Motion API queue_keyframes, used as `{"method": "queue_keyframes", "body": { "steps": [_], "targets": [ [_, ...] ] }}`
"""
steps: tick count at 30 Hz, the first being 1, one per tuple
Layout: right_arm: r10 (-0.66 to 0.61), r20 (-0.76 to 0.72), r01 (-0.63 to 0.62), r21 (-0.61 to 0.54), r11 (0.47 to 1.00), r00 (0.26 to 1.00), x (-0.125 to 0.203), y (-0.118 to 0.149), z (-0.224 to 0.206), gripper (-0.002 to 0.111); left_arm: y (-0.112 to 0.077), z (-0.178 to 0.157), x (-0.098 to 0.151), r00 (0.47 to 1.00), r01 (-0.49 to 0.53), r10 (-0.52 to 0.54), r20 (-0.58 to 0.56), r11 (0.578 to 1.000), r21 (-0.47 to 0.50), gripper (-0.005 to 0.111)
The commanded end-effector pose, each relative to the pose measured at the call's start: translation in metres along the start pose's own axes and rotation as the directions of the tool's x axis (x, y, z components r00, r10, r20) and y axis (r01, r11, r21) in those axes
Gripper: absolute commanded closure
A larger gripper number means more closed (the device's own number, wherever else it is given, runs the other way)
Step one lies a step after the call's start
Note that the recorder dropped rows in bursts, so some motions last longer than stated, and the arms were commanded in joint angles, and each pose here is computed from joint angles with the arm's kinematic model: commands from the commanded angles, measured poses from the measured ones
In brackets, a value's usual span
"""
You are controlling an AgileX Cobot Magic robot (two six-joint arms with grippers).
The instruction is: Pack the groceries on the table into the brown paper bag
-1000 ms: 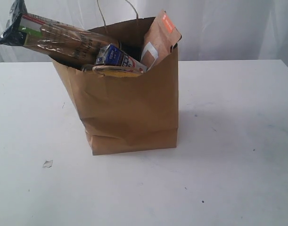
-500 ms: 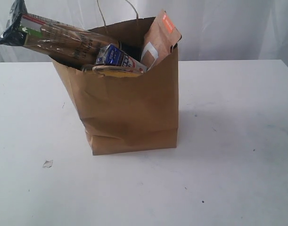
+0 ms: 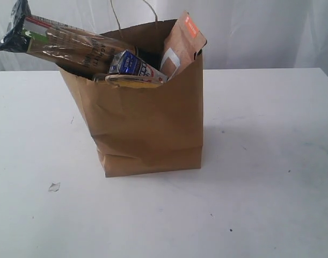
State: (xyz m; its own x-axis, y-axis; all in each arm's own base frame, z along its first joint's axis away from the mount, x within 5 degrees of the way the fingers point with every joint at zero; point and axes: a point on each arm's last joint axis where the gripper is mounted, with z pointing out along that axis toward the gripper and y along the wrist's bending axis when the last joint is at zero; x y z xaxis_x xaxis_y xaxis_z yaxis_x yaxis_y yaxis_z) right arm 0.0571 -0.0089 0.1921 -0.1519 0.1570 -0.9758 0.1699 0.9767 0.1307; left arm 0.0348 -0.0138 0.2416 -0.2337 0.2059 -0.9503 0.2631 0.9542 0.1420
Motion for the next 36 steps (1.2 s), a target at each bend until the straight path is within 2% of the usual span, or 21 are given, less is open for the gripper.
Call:
{"method": "queue_keyframes", "body": {
  "steps": [1, 19, 20, 22, 23, 26, 29, 33, 36],
  "targets": [
    [-0.054, -0.095, 0.058, 0.031, 0.998, 0.994, 0.012, -0.004, -0.003, 0.108, -0.001, 0.000, 0.001, 1.000, 0.003, -0.003, 0.007, 1.000, 0.013, 0.107],
    [-0.048, -0.094, 0.051, 0.028, 0.998, 0.994, 0.012, -0.003, -0.003, 0.108, -0.001, 0.000, 0.001, 1.000, 0.003, -0.003, 0.007, 1.000, 0.013, 0.107],
    [-0.048, -0.094, 0.051, 0.028, 0.998, 0.994, 0.012, -0.003, -0.003, 0.108, 0.000, 0.000, 0.002, 1.000, -0.012, 0.012, 0.001, 1.000, 0.004, 0.107],
    [-0.048, -0.094, 0.051, 0.028, 0.998, 0.994, 0.012, -0.003, -0.003, 0.108, 0.006, 0.000, 0.004, 0.993, -0.116, 0.114, -0.025, 0.991, -0.063, 0.107],
    [-0.048, -0.094, 0.051, 0.028, 0.998, 0.994, 0.012, -0.003, -0.003, 0.108, 0.007, 0.000, 0.003, 0.993, -0.119, 0.118, -0.025, 0.990, -0.075, 0.107],
    [-0.048, -0.094, 0.051, 0.028, 0.998, 0.994, 0.012, -0.003, -0.003, 0.108, 0.007, 0.000, 0.006, 0.995, 0.089, -0.092, -0.037, 0.993, -0.074, 0.107],
    [-0.048, -0.094, 0.051, 0.028, 0.998, 0.994, 0.012, -0.003, -0.003, 0.108, 0.008, 0.000, 0.015, 0.970, 0.195, -0.211, -0.122, 0.972, -0.132, 0.107],
    [-0.048, -0.094, 0.051, 0.028, 0.998, 0.994, 0.012, -0.003, -0.003, 0.108, 0.012, 0.012, 0.034, 0.960, 0.243, -0.269, -0.073, 0.937, -0.252, 0.107],
    [-0.048, -0.094, 0.051, 0.028, 0.998, 0.994, 0.012, -0.003, -0.003, 0.108, 0.012, 0.027, 0.054, 0.959, 0.275, -0.285, 0.004, 0.922, -0.273, 0.107]
  ]
}}
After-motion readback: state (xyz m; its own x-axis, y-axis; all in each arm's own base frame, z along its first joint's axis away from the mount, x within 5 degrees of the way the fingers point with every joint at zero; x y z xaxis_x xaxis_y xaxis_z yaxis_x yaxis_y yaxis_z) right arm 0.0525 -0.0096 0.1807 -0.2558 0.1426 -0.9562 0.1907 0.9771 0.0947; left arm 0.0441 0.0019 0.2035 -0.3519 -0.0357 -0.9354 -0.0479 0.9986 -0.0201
